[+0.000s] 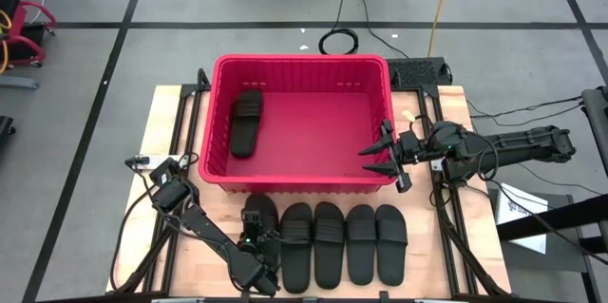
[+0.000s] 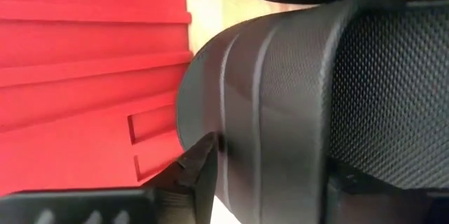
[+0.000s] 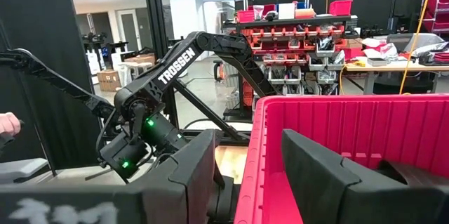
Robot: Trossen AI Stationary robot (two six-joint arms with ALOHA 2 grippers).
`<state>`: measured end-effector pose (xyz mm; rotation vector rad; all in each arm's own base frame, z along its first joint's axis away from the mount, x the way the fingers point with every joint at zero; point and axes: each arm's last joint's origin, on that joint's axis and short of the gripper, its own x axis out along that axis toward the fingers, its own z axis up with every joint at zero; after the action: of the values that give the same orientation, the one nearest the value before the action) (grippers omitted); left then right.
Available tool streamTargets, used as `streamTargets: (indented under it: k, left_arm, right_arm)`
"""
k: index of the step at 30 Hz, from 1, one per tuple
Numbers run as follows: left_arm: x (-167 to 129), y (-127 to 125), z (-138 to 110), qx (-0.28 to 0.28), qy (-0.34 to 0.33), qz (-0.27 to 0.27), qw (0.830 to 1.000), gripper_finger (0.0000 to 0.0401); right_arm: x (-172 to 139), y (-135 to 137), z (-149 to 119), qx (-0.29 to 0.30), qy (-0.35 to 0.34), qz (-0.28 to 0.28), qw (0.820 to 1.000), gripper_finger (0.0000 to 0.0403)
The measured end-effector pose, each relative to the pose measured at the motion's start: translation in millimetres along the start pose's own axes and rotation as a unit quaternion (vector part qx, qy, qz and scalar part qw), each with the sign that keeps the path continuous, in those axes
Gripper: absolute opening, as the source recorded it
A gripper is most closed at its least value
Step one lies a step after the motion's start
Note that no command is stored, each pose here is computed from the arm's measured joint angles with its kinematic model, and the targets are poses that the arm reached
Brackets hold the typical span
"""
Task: Pick and place slides into bin
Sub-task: Put the black slide into the red bin
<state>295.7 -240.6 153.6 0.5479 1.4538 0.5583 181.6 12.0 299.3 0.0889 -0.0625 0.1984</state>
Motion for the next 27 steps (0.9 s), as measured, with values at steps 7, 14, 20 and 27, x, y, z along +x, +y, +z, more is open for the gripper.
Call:
streamTargets:
  k: [7,14,20,27]
  left_arm:
    - [0,0,0,0.000,0.000,0.001,1.000,0.0070]
    - [0,1,0,-0.002,0.006,-0.002,1.000,0.0008]
    - [-8,4,3,-0.002,0.010,-0.011,1.000,0.0012]
    - [-27,11,4,0.001,0.003,-0.042,0.999,0.0008]
  right_arm:
    - [0,0,0,0.000,0.000,0.000,1.000,0.0155]
    - [0,0,0,0.000,0.000,-0.001,1.000,0.0155]
    - [0,0,0,-0.001,0.000,-0.002,1.000,0.0155]
    - [0,0,0,-0.002,0.000,-0.002,1.000,0.0155]
